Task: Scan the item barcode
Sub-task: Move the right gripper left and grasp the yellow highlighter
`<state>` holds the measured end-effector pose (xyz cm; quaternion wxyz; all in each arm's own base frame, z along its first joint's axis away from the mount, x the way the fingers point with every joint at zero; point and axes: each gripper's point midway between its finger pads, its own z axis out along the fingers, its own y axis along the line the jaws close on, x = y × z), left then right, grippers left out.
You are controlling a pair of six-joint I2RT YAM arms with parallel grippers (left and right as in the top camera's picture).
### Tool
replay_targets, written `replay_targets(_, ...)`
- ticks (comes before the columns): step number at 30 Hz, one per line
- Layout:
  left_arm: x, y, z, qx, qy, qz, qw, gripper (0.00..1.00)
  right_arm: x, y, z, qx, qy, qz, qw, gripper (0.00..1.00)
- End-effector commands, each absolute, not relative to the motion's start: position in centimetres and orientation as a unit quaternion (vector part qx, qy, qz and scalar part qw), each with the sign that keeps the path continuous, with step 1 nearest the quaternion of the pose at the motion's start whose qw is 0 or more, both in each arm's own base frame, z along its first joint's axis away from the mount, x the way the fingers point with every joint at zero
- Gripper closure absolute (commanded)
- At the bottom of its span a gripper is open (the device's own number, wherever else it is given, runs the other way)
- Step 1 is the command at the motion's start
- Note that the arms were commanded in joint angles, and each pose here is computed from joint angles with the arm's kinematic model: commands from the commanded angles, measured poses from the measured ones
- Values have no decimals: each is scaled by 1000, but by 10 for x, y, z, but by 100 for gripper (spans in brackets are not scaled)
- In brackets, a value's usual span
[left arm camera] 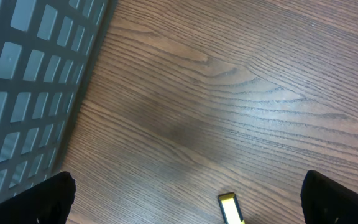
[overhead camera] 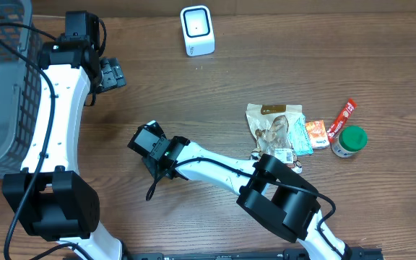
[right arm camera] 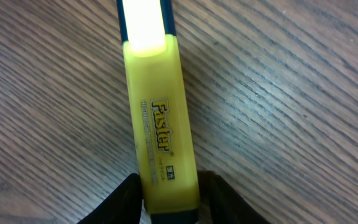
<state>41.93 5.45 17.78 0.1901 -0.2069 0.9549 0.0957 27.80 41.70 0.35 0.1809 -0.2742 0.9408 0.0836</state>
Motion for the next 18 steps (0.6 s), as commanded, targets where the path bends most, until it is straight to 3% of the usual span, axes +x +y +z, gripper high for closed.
replay_targets(1, 421, 53, 182, -195, 956, 100, 196, 0, 271, 412, -1, -277, 943, 79, 167, 65)
replay_targets(18, 421, 53, 182, -195, 956, 100, 196, 0, 277, 413, 1, -275, 941, 76, 180, 63)
